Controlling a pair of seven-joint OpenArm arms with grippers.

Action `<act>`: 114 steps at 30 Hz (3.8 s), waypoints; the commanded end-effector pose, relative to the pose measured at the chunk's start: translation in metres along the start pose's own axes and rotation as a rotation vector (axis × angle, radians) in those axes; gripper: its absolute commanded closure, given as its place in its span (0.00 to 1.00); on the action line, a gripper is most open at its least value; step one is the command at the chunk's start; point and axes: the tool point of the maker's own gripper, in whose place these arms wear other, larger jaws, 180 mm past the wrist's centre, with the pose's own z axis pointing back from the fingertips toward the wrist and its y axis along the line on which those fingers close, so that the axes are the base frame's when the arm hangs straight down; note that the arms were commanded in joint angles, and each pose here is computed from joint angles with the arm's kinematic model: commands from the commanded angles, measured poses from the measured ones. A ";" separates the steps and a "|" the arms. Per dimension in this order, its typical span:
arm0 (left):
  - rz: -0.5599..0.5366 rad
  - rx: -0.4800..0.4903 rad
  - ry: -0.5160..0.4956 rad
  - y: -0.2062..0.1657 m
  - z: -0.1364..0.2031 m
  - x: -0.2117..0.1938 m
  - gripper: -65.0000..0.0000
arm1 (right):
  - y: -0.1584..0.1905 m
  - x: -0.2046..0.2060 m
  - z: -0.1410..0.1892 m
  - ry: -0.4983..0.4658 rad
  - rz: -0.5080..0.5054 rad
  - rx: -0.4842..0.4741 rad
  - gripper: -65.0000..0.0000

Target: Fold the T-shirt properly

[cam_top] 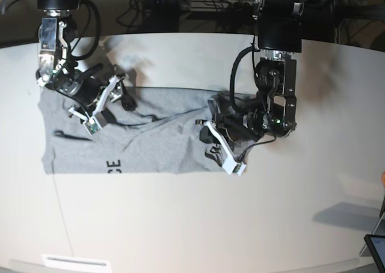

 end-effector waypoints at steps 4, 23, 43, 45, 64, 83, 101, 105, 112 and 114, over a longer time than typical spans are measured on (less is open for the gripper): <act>-0.004 -0.027 -0.059 -0.009 0.003 0.020 1.00 | -0.004 0.005 0.002 -0.010 0.010 -0.006 0.43; 0.030 -0.101 -0.090 -0.039 -0.006 0.026 0.54 | -0.003 0.003 0.002 -0.006 0.008 -0.005 0.43; 0.063 -0.220 -0.227 -0.035 0.042 0.056 0.51 | -0.003 0.003 0.002 -0.006 0.008 -0.005 0.43; 0.042 -0.205 -0.227 -0.033 0.048 0.051 0.51 | -0.003 0.004 0.002 -0.007 0.008 -0.006 0.43; -0.222 0.323 -0.099 0.054 0.089 0.007 0.51 | 0.006 0.061 0.024 -0.129 0.144 -0.033 0.42; -0.033 0.717 -0.003 0.187 0.216 -0.069 0.51 | 0.068 0.128 -0.035 -0.101 0.207 0.134 0.42; -0.047 0.698 -0.001 0.183 0.210 -0.088 0.51 | 0.071 0.125 -0.093 -0.027 0.067 0.235 0.43; -0.043 0.699 0.012 0.183 0.210 -0.093 0.51 | 0.076 0.126 -0.101 -0.036 0.044 0.257 0.43; -0.039 0.703 0.013 0.184 0.212 -0.095 0.51 | 0.074 0.126 -0.110 -0.024 0.023 0.269 0.43; -0.040 0.702 0.014 0.184 0.212 -0.095 0.51 | 0.074 0.131 -0.110 -0.038 0.021 0.271 0.50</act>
